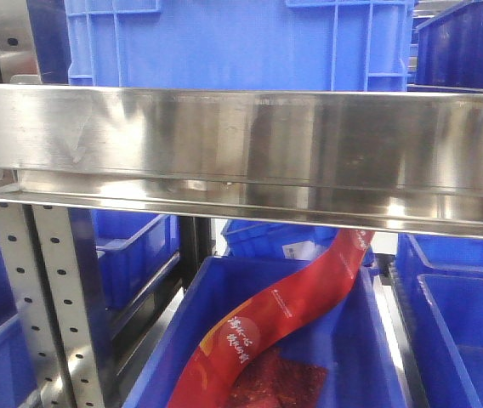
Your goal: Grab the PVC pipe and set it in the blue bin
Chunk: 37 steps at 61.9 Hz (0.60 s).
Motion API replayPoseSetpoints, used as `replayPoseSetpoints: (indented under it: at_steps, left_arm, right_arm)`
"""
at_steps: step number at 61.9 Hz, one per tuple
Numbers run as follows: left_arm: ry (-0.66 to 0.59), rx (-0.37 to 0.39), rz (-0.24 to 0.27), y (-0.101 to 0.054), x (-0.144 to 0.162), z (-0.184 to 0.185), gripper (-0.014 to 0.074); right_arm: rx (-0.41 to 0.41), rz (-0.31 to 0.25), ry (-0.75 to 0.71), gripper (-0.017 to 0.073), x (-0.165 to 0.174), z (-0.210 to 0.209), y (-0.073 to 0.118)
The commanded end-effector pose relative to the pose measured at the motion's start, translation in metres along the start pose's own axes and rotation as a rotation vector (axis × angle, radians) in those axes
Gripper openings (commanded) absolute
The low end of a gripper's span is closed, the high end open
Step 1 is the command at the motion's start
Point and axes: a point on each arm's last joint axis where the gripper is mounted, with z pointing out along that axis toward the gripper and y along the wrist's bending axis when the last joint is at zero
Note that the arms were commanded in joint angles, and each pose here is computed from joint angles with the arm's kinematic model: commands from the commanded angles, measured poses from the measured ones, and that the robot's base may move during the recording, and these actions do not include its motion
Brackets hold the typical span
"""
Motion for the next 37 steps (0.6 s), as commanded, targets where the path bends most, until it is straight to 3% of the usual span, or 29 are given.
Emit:
replayPoseSetpoints:
  at_steps: [1,37]
  left_arm:
    - [-0.021,-0.008,-0.011,0.001,0.004,-0.007,-0.0111]
    - [-0.029,-0.01,-0.037,-0.001,0.059,-0.05,-0.0111]
  right_arm:
    - [0.008,0.017,-0.011,-0.0162,0.006,-0.001,0.0]
    - [0.013,0.039,-0.023,-0.0162,0.059,-0.024,0.004]
